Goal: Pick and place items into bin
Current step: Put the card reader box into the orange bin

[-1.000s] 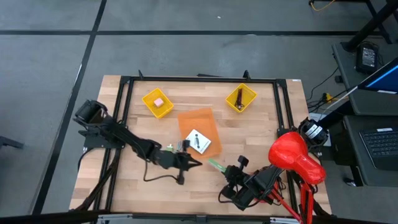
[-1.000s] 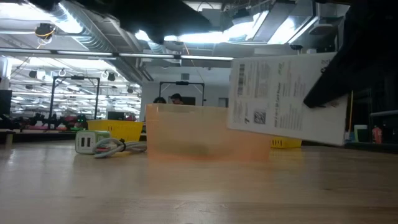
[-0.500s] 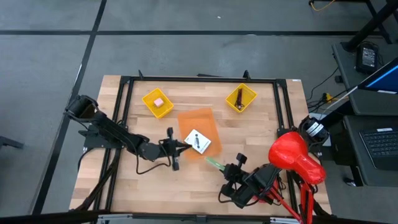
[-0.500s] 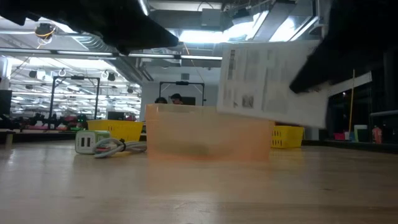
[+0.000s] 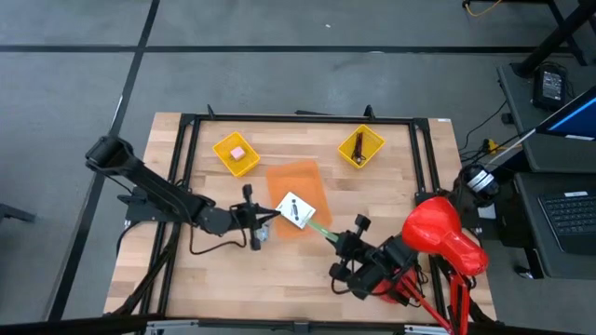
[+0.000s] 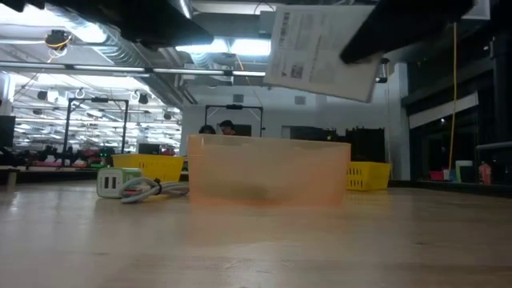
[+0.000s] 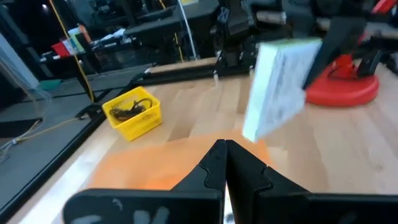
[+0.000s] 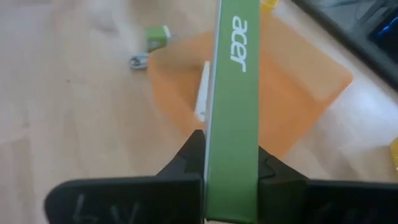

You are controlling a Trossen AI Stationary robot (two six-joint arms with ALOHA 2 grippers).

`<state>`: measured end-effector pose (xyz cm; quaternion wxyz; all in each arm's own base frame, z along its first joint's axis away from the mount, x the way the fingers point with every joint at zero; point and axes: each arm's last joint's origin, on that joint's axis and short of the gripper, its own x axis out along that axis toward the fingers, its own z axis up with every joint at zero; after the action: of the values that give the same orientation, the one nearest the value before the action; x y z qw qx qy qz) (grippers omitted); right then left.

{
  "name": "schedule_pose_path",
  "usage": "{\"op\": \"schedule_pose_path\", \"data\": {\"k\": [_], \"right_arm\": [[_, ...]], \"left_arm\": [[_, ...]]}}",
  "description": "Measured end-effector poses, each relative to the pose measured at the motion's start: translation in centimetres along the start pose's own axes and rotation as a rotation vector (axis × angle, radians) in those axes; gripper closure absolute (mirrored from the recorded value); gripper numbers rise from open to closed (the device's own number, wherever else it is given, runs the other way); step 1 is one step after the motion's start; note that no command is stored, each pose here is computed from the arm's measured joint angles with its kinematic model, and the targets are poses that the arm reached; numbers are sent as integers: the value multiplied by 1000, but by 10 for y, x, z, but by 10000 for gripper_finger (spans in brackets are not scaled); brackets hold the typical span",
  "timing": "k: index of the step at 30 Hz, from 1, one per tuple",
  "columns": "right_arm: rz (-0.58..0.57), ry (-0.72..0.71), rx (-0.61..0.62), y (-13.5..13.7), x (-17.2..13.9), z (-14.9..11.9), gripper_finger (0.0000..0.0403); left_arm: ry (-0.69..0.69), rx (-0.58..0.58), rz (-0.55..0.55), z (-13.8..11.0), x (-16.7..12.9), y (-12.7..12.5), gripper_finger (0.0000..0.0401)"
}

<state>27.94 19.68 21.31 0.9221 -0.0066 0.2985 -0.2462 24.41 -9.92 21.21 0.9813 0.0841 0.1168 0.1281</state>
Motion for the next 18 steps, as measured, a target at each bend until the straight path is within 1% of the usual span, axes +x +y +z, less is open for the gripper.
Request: {"op": "schedule_pose_path", "data": {"k": [2,5,9,12,15,18], "right_arm": [[-14,-3,-20,-4,5,5,374],[-38,8,-48,-11,15,11,374],[-74,12,-81,-20,30,20,374],[-64,34,-97,-28,38,29,374],[-62,38,-84,-39,44,40,374],[-76,17,-83,-51,48,52,374]], "left_arm": [[16,8,14,2,-4,4,399],[37,-10,51,2,-11,11,399],[25,-71,72,-12,-25,23,399],[-8,-111,23,-19,-37,31,399],[-25,-124,-20,-24,-46,38,399],[-54,-102,-64,-23,-53,43,399]]}}
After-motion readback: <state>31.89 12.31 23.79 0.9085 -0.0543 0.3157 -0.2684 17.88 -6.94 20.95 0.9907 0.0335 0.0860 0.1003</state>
